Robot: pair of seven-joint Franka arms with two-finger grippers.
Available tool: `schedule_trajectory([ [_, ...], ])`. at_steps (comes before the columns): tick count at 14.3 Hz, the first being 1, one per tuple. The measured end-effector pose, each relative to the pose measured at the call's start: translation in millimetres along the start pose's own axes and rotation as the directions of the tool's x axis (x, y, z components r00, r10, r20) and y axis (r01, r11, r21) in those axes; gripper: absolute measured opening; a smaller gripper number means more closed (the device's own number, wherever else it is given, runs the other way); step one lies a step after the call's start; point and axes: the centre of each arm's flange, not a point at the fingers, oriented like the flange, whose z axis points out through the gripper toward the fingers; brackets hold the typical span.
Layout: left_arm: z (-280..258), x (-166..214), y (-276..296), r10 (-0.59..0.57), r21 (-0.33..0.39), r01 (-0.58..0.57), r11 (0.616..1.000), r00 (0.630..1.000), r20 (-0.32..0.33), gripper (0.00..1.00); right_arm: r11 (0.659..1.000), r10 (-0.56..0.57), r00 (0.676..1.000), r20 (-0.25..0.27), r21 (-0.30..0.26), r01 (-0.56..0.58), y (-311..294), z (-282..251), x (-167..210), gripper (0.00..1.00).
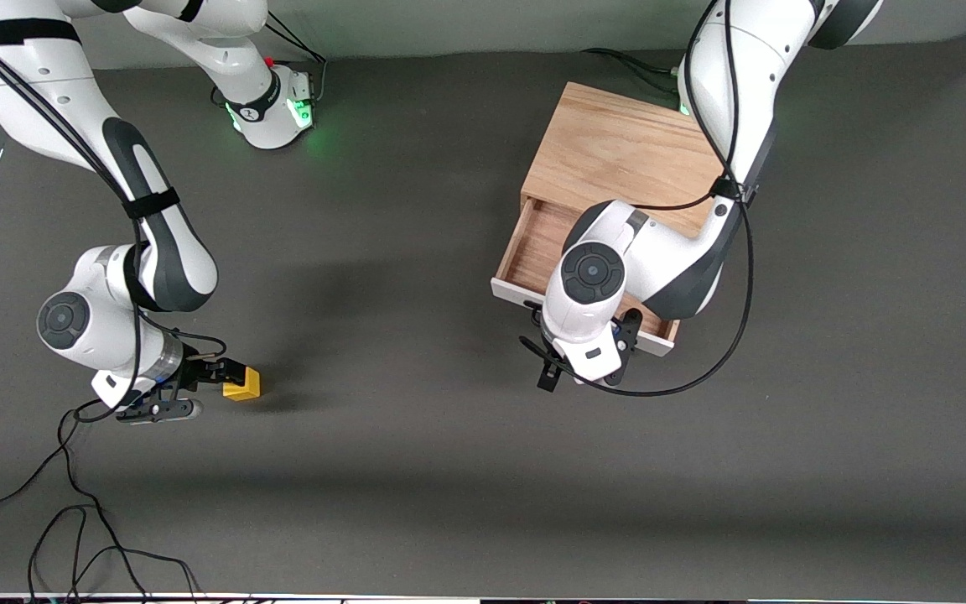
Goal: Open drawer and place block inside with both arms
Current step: 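Lower the right gripper over the yellow cube, then grasp the yellow cube with the right gripper while the left gripper withdraws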
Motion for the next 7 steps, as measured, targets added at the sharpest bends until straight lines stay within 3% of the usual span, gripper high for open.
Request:
schedule_trajectory([
  [4,-26.6,7.7,17.5,0.043,-0.076,-0.043,0.996,0.999,-0.003,1.0,1.0,-0.004,1.0,0.01,0.003,0.003,-2.5,16.7,-2.1,1.0],
  [7,-83.7,59.9,34.6,0.118,-0.087,-0.12,0.989,0.993,-0.03,1.0,1.0,-0.019,1.0,0.017,0.006,0.019,-12.5,34.6,-3.9,1.0],
])
